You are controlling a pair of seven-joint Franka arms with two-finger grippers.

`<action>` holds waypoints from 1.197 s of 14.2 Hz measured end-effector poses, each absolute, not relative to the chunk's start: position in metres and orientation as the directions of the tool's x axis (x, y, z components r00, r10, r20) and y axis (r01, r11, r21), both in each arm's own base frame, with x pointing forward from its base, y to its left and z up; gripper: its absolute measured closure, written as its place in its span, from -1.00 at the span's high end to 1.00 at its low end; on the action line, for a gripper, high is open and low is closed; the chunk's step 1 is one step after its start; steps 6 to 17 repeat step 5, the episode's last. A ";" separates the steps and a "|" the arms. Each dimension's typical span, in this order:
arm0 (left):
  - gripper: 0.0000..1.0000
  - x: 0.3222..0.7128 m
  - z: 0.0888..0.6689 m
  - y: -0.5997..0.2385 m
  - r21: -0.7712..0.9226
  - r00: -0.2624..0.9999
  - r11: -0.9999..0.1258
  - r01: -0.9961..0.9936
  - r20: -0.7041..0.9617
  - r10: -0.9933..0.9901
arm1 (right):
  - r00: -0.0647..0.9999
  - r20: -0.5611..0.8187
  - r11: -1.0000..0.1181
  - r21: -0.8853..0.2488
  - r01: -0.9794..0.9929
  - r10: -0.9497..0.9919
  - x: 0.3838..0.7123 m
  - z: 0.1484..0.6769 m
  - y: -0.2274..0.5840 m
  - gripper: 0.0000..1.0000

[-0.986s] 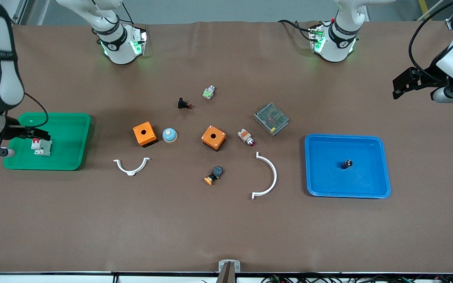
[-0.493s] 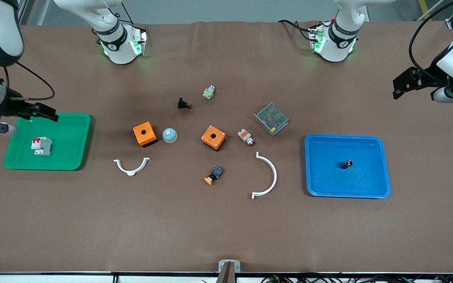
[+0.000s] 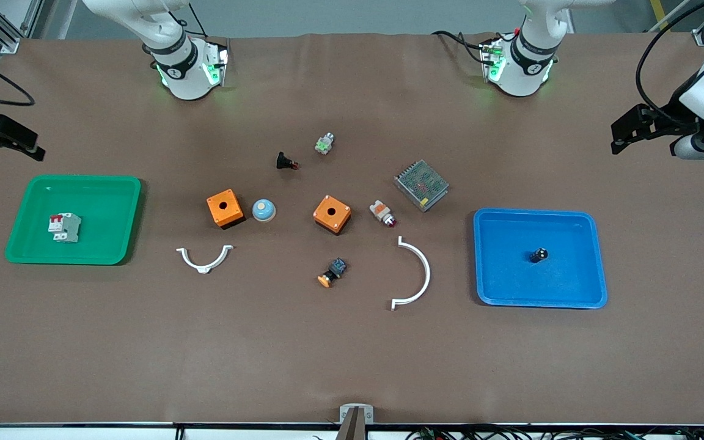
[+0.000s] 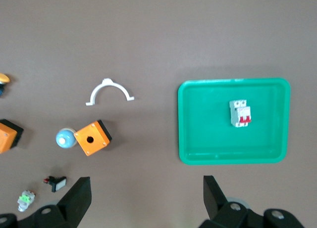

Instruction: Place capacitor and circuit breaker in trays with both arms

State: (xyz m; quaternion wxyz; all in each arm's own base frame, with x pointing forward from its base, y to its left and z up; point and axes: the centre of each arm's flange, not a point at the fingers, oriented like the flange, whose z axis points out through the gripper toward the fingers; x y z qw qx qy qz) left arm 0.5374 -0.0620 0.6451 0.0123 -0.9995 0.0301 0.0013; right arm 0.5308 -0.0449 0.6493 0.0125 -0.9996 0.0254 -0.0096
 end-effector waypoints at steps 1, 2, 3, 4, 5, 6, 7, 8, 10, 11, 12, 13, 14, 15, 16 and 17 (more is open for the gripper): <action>1.00 0.537 0.645 -0.062 -0.025 0.998 -0.998 -0.060 -0.003 -0.060 | 0.998 0.037 -0.998 -0.024 -0.052 -0.053 0.531 0.659 -0.046 1.00; 1.00 0.537 0.645 -0.062 -0.025 0.998 -0.998 -0.060 -0.003 -0.060 | 0.997 0.047 -0.998 -0.024 -0.054 -0.055 0.531 0.664 -0.047 1.00; 1.00 0.537 0.645 -0.062 -0.025 0.998 -0.998 -0.060 -0.003 -0.060 | 0.997 0.052 -0.998 -0.022 -0.058 -0.059 0.533 0.666 -0.049 1.00; 1.00 0.537 0.645 -0.062 -0.025 0.998 -0.998 -0.060 -0.003 -0.060 | 0.997 0.053 -0.998 -0.021 -0.062 -0.063 0.535 0.665 -0.051 1.00; 1.00 0.537 0.645 -0.062 -0.025 0.998 -0.998 -0.060 -0.003 -0.060 | 0.997 0.052 -0.998 -0.020 -0.064 -0.065 0.538 0.664 -0.052 1.00; 1.00 0.537 0.645 -0.062 -0.025 0.998 -0.998 -0.060 -0.003 -0.060 | 0.997 0.052 -0.998 -0.020 -0.064 -0.065 0.538 0.664 -0.052 1.00; 1.00 0.537 0.645 -0.062 -0.025 0.998 -0.998 -0.060 -0.003 -0.060 | 0.997 0.052 -0.998 -0.020 -0.064 -0.065 0.538 0.664 -0.052 1.00; 1.00 0.537 0.645 -0.062 -0.025 0.998 -0.998 -0.060 -0.003 -0.060 | 0.997 0.052 -0.998 -0.020 -0.064 -0.065 0.538 0.664 -0.052 1.00; 1.00 0.537 0.645 -0.062 -0.025 0.998 -0.998 -0.060 -0.003 -0.060 | 0.997 0.052 -0.998 -0.020 -0.064 -0.065 0.538 0.664 -0.052 1.00; 1.00 0.537 0.645 -0.062 -0.025 0.998 -0.998 -0.060 -0.003 -0.060 | 0.997 0.052 -0.998 -0.020 -0.064 -0.065 0.538 0.664 -0.052 1.00; 1.00 0.537 0.645 -0.062 -0.025 0.998 -0.998 -0.060 -0.003 -0.060 | 0.997 0.052 -0.998 -0.020 -0.064 -0.065 0.538 0.664 -0.052 1.00; 1.00 0.537 0.645 -0.062 -0.025 0.998 -0.998 -0.060 -0.003 -0.060 | 0.997 0.052 -0.998 -0.020 -0.064 -0.065 0.538 0.664 -0.052 1.00; 1.00 0.537 0.645 -0.062 -0.025 0.998 -0.998 -0.060 -0.003 -0.060 | 0.997 0.052 -0.998 -0.020 -0.064 -0.065 0.538 0.664 -0.052 1.00; 1.00 0.537 0.645 -0.062 -0.025 0.998 -0.998 -0.060 -0.003 -0.060 | 0.997 0.052 -0.998 -0.020 -0.064 -0.065 0.538 0.664 -0.052 1.00; 1.00 0.537 0.645 -0.062 -0.025 0.998 -0.998 -0.060 -0.003 -0.060 | 0.997 0.052 -0.998 -0.020 -0.064 -0.065 0.538 0.664 -0.052 1.00; 1.00 0.537 0.645 -0.062 -0.025 0.998 -0.998 -0.060 -0.003 -0.060 | 0.997 0.052 -0.998 -0.020 -0.064 -0.065 0.538 0.664 -0.052 1.00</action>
